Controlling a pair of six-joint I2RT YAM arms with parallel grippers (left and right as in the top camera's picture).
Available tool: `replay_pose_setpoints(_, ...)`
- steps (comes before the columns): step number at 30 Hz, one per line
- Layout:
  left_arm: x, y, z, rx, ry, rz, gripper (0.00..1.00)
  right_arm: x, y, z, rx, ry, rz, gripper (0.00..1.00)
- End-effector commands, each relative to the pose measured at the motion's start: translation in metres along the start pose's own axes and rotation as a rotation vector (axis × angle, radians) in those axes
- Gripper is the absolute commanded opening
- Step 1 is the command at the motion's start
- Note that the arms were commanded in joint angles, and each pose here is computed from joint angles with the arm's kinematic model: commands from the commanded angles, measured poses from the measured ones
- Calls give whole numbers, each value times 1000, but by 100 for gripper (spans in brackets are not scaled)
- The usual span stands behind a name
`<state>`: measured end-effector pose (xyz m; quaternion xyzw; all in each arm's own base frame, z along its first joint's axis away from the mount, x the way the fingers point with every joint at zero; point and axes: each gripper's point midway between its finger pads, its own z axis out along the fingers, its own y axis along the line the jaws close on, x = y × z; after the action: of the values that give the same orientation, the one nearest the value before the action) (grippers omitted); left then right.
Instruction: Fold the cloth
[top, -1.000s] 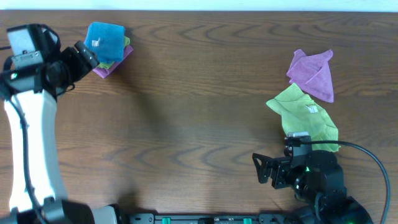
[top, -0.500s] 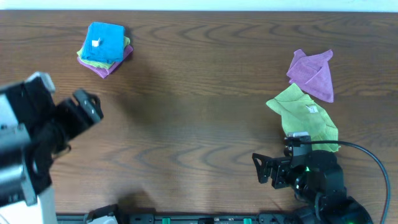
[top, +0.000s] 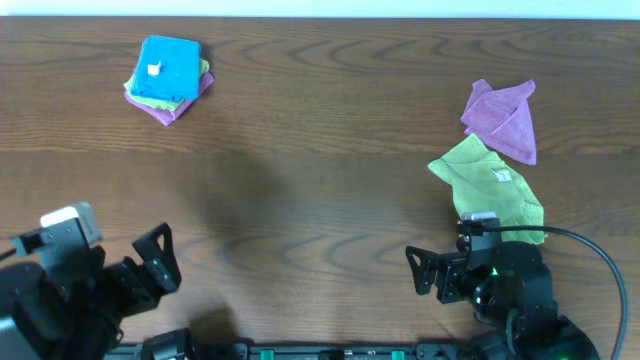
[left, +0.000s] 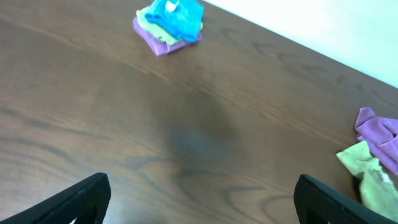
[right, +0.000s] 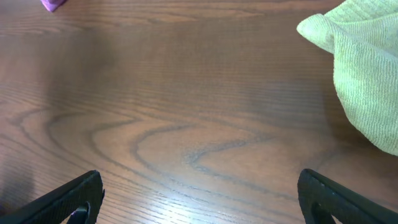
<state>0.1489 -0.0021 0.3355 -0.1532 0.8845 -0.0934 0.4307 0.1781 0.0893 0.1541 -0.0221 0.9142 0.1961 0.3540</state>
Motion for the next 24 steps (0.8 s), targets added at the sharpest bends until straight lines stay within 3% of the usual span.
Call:
replay_pose_setpoints(1,13,2,5,14,-23,91,95,0,-3,0,13,-6,18,99)
replay_pose_setpoints(8,32,-2,28,102,-136,189,95,0,-3,0,13,-6,18,99)
replay_pose_setpoints(17,63,7,71,139,-192,264,95,0,-3,0,13,-6,18,99)
replay_pose_setpoints(24,90,13,98,155,-206,402,95,0,-3,0,13,-6,18,99)
